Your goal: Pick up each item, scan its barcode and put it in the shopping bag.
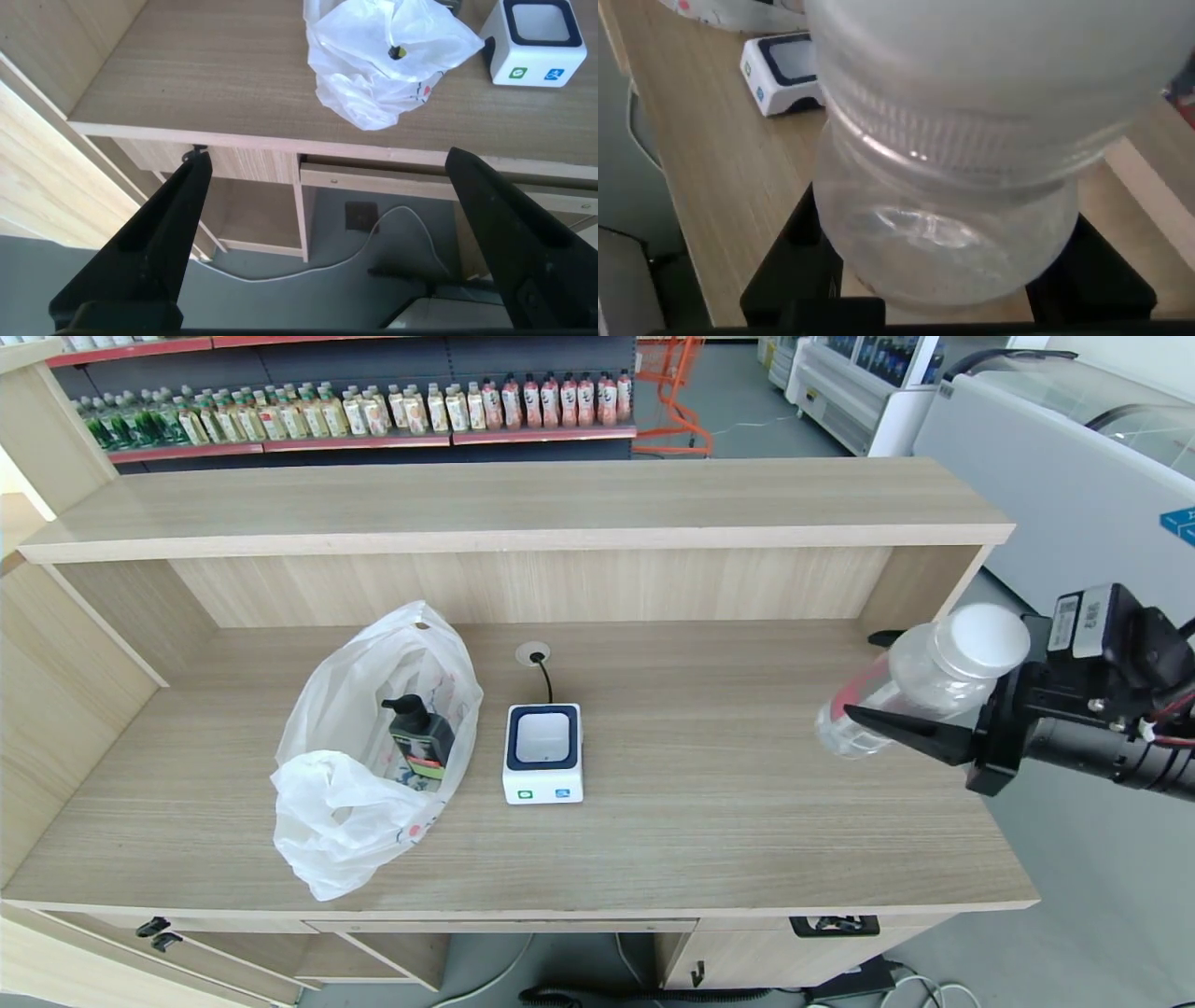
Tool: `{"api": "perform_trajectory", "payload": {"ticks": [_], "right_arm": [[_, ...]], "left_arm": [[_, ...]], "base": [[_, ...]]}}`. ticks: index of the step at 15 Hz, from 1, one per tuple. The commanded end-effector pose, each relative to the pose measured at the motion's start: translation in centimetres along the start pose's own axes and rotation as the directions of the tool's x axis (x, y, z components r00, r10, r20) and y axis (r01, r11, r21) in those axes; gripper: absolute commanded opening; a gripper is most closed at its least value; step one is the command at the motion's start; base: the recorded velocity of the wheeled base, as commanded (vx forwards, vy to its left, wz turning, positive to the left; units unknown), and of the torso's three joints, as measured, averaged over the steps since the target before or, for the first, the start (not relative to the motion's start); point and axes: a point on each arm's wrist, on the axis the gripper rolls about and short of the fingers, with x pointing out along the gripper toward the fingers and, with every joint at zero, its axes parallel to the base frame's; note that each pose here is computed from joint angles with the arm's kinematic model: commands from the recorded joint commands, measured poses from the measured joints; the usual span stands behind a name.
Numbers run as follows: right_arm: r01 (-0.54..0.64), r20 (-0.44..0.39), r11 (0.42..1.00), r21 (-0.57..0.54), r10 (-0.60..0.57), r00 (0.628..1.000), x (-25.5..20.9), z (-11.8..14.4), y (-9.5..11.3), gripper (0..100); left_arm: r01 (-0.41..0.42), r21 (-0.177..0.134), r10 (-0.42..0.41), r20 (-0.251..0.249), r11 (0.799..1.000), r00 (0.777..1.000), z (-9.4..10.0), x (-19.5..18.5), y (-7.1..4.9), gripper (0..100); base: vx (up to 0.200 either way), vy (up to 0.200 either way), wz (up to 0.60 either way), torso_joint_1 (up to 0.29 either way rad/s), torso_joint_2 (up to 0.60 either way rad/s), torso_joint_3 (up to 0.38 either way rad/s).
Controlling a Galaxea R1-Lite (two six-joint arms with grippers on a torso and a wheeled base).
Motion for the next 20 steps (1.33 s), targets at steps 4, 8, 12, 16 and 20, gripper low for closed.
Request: {"api": "perform_trajectory", "payload": {"ticks": [4,8,12,16,20], "right_arm": [[0.098,-0.098,0.972,-0.212,-0.121,0.988,-1.1,-1.0,-2.1,0],[0.098,-0.131,0.961,-0.259,-0.135,0.982,-1.0,-1.3,-1.7,0],[0.076,-0.133,0.966,-0.247,-0.112,0.985,-0.8,-1.5,-1.0,0],[0.051,-0.112,0.970,-0.237,-0.079,0.991,-0.2,-1.3,-0.6,0],[0.022,-0.084,0.973,-0.228,-0.042,0.996,0.7,-0.9,-0.1,0]], "left_arm": [[0.000,0.001,0.000,-0.002,1.000,1.000,0.0,0.0,0.0,100],[0.000,0.000,0.000,0.000,1.000,1.000,0.0,0.0,0.0,100],[0.000,0.002,0.000,-0.002,1.000,1.000,0.0,0.0,0.0,100],[0.000,0.000,0.000,0.000,1.000,1.000,0.0,0.0,0.0,100],[0.000,0.001,0.000,-0.002,1.000,1.000,0.0,0.0,0.0,100]], "base": [[0.000,0.000,0.00,0.000,0.00,0.000],[0.000,0.000,0.00,0.000,0.00,0.000],[0.000,0.000,0.00,0.000,0.00,0.000],[0.000,0.100,0.00,0.001,0.00,0.002],[0.000,0.200,0.00,0.005,0.01,-0.001]]}}
